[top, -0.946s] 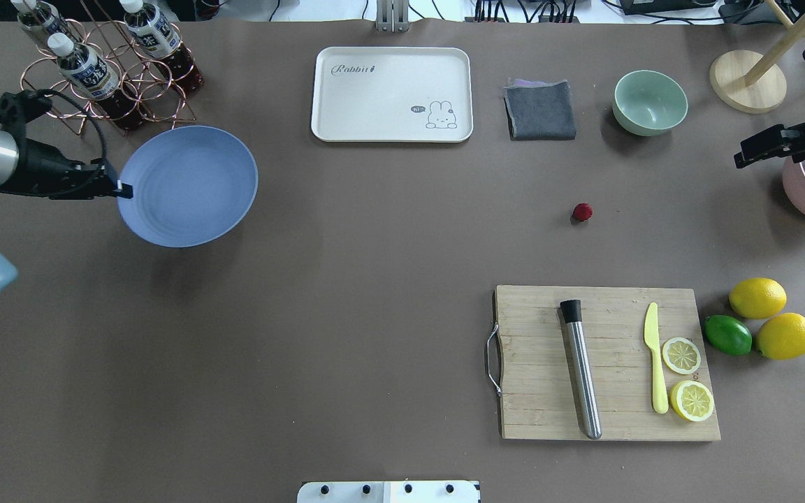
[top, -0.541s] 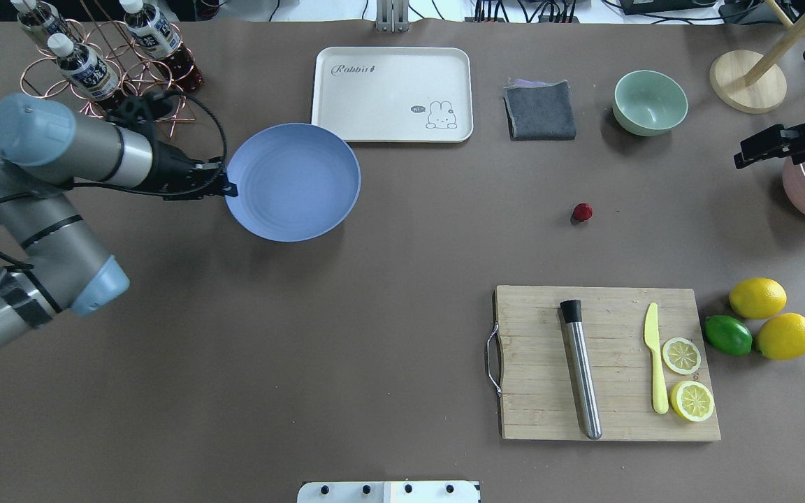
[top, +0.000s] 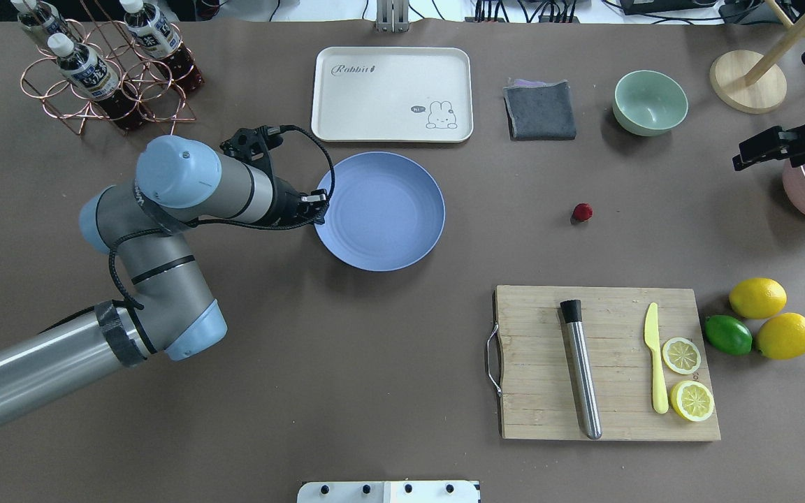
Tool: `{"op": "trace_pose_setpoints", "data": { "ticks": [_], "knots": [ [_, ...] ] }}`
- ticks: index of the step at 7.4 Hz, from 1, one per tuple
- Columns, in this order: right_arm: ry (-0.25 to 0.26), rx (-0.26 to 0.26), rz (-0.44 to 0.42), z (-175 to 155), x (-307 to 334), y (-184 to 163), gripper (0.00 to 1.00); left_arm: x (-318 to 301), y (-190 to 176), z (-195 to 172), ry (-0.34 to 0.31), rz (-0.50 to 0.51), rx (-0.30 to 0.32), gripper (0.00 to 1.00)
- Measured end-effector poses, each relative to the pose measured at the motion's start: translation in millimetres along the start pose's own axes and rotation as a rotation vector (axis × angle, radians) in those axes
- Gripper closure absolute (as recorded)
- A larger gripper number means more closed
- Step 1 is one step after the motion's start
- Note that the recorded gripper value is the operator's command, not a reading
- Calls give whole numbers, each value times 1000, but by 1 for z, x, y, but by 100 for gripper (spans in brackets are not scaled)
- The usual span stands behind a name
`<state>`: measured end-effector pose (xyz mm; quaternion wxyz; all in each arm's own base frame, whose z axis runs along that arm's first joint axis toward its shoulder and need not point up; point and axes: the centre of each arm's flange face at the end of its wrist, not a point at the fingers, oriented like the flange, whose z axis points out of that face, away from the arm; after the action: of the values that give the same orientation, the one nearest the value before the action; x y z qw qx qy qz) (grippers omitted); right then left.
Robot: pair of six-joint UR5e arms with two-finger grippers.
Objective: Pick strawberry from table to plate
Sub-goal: 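Push the blue plate outward with the left gripper while the right arm advances, then withdraw the left arm while lowering the right gripper over the red strawberry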
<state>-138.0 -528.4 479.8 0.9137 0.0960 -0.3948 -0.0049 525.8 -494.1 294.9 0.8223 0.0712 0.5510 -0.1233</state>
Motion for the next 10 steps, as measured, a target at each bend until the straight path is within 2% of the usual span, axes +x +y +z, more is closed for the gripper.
{"op": "trace_pose_setpoints", "data": {
  "ticks": [1, 2, 4, 5, 6, 8, 10],
  "knots": [
    [0, -2, 2, 1, 0, 0, 0, 5, 9, 5, -1, 7, -2, 96],
    [-1, -4, 6, 2, -1, 1, 0, 8, 14, 6, 1, 12, -3, 3],
    [-10, -11, -7, 6, -14, 0, 1, 6, 15, 1, 7, 27, 1, 2],
    [-18, -17, -17, 10, -27, -3, 1, -4, 4, -14, 3, 45, 6, 2],
    [-25, -27, -7, 17, -44, -4, 1, -19, -19, -43, -19, 73, 2, 2],
    [-29, -39, 29, 35, -83, -11, 7, -74, -76, -128, -75, 141, -28, 2],
    [-5, -40, 76, 65, -128, -15, 10, -169, -125, -205, -117, 239, -54, 2]
  ]
}}
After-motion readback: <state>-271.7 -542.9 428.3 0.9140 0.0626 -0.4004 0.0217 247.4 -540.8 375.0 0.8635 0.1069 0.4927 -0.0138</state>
